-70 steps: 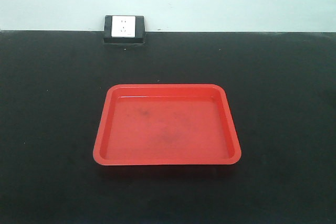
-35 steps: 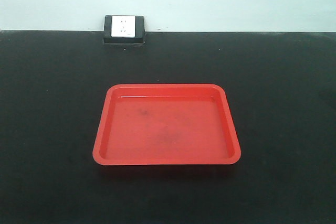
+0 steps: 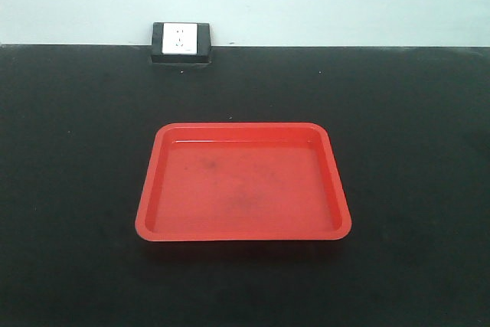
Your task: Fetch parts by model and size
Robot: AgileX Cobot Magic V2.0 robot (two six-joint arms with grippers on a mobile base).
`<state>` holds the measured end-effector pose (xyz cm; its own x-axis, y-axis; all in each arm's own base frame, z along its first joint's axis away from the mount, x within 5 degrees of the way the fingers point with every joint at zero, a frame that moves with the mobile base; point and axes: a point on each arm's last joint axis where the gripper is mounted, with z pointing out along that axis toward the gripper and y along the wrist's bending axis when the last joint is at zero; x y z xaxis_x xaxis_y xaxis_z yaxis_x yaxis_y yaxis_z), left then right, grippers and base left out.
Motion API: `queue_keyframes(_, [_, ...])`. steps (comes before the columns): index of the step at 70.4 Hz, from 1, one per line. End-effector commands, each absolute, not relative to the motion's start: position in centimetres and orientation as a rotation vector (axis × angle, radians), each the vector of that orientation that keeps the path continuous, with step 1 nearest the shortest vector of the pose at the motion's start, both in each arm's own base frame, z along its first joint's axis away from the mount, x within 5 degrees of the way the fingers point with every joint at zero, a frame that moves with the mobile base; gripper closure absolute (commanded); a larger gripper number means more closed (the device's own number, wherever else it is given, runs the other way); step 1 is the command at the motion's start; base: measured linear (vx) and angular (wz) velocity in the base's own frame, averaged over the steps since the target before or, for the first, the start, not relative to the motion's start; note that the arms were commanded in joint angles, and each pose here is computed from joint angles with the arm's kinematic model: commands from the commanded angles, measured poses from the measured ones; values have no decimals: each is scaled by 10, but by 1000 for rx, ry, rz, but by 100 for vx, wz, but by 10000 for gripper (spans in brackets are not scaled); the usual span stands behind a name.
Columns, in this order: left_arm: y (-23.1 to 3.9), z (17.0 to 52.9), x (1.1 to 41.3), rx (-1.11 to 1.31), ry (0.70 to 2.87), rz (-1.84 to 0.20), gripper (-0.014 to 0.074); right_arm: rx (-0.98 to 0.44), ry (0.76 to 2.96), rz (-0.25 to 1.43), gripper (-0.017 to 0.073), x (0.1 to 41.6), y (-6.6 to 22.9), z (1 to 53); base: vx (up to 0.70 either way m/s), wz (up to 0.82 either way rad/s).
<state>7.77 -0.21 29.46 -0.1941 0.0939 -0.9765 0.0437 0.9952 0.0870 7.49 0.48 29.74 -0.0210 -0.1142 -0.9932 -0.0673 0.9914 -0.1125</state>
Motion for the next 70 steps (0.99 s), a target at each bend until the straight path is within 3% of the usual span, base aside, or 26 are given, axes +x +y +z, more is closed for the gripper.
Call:
queue_keyframes(1, [-3,311,79,93,1666,30,598,-133,1490,-44,569,74,5,314,0,0])
queue_keyframes(32, [-3,316,79,80,1614,22,598,-133,1488,-44,569,74,5,315,0,0])
queue_keyframes(47, [-3,335,80,77,1578,20,598,-133,1481,-44,569,74,5,315,0,0])
queue_keyframes(70, [-7,377,126,48,1733,-59,598,-133,1480,-44,569,74,5,315,0,0])
